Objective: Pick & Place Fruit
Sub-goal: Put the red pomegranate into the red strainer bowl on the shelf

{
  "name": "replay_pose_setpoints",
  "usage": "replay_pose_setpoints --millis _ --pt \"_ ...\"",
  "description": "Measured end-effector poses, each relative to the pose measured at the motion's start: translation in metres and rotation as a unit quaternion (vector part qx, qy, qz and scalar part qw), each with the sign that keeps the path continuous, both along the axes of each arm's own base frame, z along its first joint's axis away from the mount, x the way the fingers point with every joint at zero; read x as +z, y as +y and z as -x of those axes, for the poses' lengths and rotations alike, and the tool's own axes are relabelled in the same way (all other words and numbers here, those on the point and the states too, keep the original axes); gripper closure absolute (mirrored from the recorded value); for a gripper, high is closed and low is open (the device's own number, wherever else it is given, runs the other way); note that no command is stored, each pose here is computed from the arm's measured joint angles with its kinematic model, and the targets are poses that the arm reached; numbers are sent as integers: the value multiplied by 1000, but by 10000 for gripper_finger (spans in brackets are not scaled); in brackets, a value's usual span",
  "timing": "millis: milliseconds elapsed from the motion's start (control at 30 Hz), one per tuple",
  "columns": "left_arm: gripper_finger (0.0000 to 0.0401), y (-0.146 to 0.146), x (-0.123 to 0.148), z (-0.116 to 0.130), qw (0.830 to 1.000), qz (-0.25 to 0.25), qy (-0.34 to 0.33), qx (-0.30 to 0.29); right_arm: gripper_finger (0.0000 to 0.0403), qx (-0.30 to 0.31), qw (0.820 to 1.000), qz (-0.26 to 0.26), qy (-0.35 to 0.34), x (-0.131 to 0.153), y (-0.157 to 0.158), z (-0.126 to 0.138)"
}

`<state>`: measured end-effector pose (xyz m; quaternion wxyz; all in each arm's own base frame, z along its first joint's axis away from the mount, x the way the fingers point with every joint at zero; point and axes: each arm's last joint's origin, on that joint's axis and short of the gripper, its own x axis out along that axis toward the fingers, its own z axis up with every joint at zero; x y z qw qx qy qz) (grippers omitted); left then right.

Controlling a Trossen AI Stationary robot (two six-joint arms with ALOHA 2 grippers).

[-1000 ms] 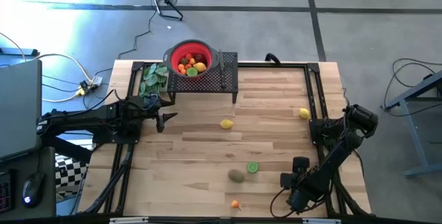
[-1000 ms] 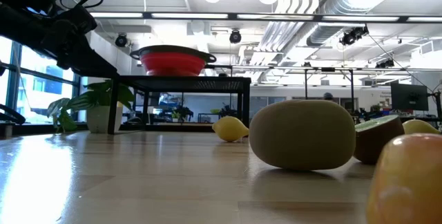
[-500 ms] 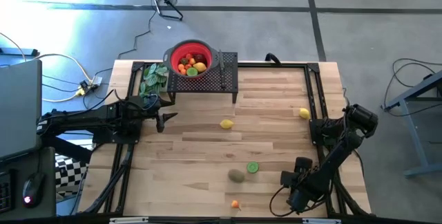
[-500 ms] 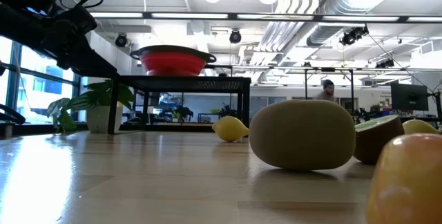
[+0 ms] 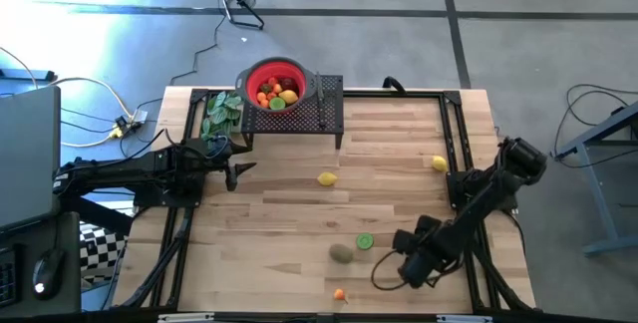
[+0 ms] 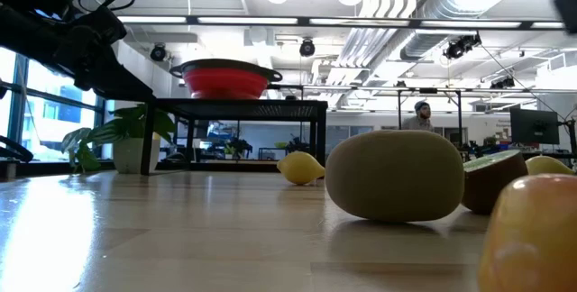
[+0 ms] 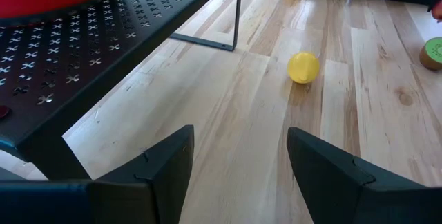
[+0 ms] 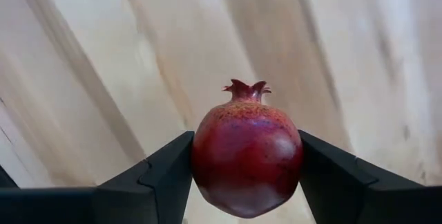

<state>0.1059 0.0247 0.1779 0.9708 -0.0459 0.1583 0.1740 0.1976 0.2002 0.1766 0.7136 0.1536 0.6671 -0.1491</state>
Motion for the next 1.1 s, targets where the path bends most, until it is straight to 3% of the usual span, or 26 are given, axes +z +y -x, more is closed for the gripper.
replay_pose_setpoints --millis 333,633,867,1100 --pt "173 0 0 0 1000 -2 1 -1 179 -40 991 10 -128 28 -39 -34" --pt "173 0 0 0 1000 -2 1 -1 179 -38 959 56 -275 50 -84 -76" --pt "173 0 0 0 1000 -2 1 -1 179 -11 907 137 -397 70 -125 -112" --pt "173 0 0 0 1000 -2 1 -1 179 1 820 263 -508 102 -172 -138"
